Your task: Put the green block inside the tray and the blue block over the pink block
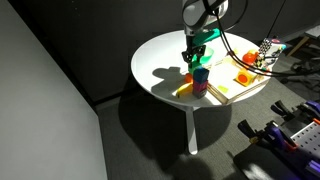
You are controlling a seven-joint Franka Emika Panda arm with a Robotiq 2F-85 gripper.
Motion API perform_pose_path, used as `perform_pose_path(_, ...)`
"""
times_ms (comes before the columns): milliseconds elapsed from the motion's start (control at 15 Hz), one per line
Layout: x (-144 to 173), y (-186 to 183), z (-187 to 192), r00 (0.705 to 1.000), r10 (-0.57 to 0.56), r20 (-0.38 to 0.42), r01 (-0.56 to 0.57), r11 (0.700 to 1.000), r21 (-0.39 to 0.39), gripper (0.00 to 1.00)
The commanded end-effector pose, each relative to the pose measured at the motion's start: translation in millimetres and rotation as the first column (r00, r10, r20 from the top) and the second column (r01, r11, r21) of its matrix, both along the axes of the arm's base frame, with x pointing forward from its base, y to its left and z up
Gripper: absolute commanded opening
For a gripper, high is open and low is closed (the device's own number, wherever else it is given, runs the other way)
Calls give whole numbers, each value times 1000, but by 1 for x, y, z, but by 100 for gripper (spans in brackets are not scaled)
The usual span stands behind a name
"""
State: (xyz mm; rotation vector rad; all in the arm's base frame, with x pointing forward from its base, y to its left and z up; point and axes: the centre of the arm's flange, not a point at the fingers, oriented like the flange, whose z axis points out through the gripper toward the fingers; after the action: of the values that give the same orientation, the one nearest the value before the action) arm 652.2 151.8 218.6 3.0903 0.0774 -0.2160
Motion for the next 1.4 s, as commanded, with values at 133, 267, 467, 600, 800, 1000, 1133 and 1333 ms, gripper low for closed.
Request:
perform_pose_path(133,-30,-33,16,1000,-13,-13,13,1000,-5,29)
perform_pose_path(267,-39,-44,15,1000,-16,-17,16,1000,-10,29)
perform_pose_path(467,-49,-59,9,999,-24,-25,24,1000,-14,29)
perform_pose_path(600,-55,-68,6,999,-32,-30,32,999,-17,29)
perform_pose_path(800,-62,-76,1,999,-36,-34,36,999,-17,50)
perform_pose_path(1000,-67,-78,1,999,-33,-37,33,999,-19,78)
perform_pose_path(1133,-70,-74,3,999,-22,-30,22,1000,-17,92)
perform_pose_path(1333,-72,-64,14,1000,3,-7,-3,1000,-7,100)
